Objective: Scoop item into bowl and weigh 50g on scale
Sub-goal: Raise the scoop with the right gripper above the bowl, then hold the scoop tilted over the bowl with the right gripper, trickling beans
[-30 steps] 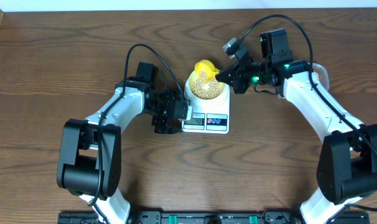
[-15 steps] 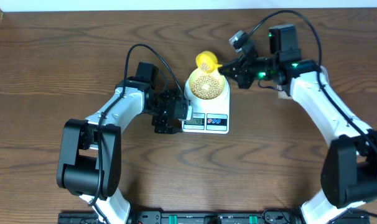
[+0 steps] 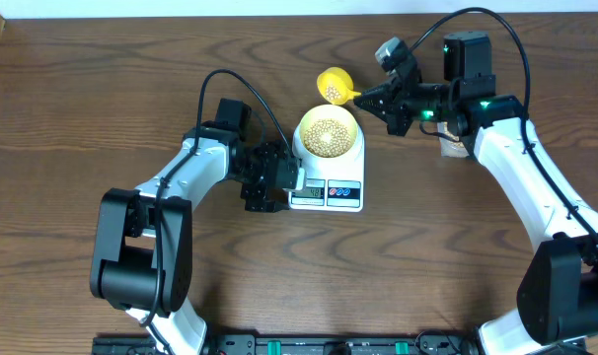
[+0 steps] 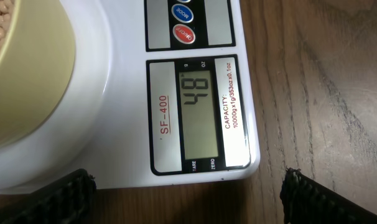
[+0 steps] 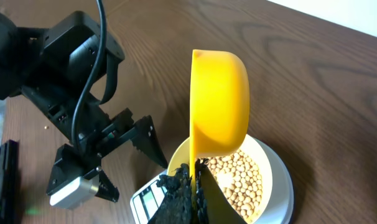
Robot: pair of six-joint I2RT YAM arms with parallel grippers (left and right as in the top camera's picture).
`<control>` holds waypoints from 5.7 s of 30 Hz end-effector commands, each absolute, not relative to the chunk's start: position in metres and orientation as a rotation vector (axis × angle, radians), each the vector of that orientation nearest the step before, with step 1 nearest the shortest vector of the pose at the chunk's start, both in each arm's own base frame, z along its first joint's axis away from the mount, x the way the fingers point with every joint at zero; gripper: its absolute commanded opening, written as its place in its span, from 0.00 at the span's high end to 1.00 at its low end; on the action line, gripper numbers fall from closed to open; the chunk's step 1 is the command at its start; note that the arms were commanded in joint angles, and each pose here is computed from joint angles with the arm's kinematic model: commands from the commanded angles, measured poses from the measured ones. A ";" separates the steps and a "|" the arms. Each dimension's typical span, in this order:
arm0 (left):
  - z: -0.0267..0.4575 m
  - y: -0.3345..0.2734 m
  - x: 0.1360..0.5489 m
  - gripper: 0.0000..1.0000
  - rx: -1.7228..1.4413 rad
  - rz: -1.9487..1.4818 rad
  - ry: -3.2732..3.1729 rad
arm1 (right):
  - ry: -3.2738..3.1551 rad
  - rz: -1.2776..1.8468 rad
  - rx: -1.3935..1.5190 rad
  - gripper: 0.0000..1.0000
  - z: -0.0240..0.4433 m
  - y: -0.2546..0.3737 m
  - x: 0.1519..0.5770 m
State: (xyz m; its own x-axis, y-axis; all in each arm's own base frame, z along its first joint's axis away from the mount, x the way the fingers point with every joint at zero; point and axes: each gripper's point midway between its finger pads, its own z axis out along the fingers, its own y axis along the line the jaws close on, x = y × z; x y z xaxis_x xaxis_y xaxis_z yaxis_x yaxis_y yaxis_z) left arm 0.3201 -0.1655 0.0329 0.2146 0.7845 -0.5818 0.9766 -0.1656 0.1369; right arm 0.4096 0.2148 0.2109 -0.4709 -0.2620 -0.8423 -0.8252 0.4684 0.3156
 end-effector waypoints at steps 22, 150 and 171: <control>0.027 -0.167 0.314 0.02 2.019 -0.564 1.618 | 1.966 0.753 -1.111 0.99 0.189 0.205 0.400; 0.027 -0.167 0.314 0.03 2.019 -0.564 1.618 | 1.936 0.783 -1.150 0.99 0.191 0.212 0.393; 0.027 -0.167 0.314 0.03 2.019 -0.564 1.618 | 1.938 0.793 -1.101 0.99 0.196 0.213 0.399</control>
